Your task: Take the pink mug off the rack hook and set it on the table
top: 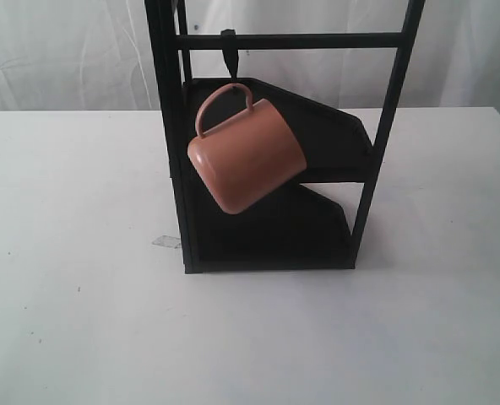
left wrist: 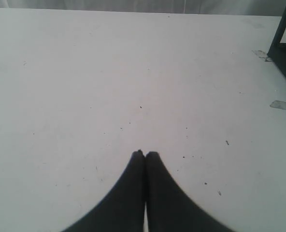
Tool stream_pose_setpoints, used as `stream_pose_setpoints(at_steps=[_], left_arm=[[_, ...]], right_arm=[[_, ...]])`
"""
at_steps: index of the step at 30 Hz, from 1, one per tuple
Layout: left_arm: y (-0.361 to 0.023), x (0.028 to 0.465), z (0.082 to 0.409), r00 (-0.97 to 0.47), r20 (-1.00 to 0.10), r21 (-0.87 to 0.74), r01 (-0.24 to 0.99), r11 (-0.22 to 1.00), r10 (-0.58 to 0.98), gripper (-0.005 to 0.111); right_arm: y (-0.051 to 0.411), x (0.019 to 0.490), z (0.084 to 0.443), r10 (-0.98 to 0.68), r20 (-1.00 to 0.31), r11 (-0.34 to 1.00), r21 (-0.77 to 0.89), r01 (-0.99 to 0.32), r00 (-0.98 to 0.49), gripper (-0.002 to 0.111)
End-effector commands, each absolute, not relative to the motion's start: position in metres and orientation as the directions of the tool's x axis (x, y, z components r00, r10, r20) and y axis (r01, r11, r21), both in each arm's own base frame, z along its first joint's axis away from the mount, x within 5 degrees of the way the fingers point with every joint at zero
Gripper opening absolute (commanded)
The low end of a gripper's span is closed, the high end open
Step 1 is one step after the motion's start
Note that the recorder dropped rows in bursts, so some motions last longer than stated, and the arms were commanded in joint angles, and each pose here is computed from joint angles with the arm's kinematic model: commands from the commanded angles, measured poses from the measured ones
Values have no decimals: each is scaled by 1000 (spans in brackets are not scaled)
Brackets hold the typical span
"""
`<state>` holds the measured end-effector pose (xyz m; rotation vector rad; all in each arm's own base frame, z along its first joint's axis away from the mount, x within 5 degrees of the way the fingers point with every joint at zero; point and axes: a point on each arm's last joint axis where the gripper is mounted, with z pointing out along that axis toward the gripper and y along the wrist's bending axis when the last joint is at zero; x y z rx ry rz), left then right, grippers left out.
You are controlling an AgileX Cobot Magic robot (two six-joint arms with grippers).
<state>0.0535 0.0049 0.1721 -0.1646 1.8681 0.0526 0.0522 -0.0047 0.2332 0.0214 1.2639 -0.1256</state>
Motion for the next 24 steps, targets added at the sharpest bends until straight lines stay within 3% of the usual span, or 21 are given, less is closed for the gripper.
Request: stream_pose_setpoints(at_steps=[1, 3, 6, 9, 11, 12, 14, 24], left_arm=[[5, 53, 171, -291, -952, -55, -145, 988, -96, 0], [5, 53, 171, -291, -952, -55, -145, 988, -96, 0], [5, 53, 171, -291, -952, -55, -145, 988, -96, 0], [5, 53, 171, -291, -952, -55, -145, 988, -96, 0], [5, 53, 171, -291, -952, -55, -145, 988, -96, 0], [5, 53, 171, -291, -952, -55, -145, 988, -96, 0], [5, 53, 171, -291, -952, -55, -145, 988, -96, 0], [5, 53, 171, -291, -952, -55, -145, 988, -96, 0]], right_arm=[[-4, 46, 247, 24, -885, 996, 59, 62, 465, 0], [-4, 45, 250, 261, -829, 962, 266, -60, 495, 0], [-4, 45, 250, 703, -590, 706, 644, -293, 396, 0], [-4, 47, 245, 691, -623, 718, 649, -252, 365, 0], [-5, 52, 233, 684, -691, 724, 681, -107, 234, 0], [-5, 54, 230, 614, -777, 784, 620, 5, 138, 0], [-5, 59, 227, 569, -822, 818, 567, 100, 8, 0], [4, 118, 218, 462, -771, 887, 417, 200, -439, 0]])
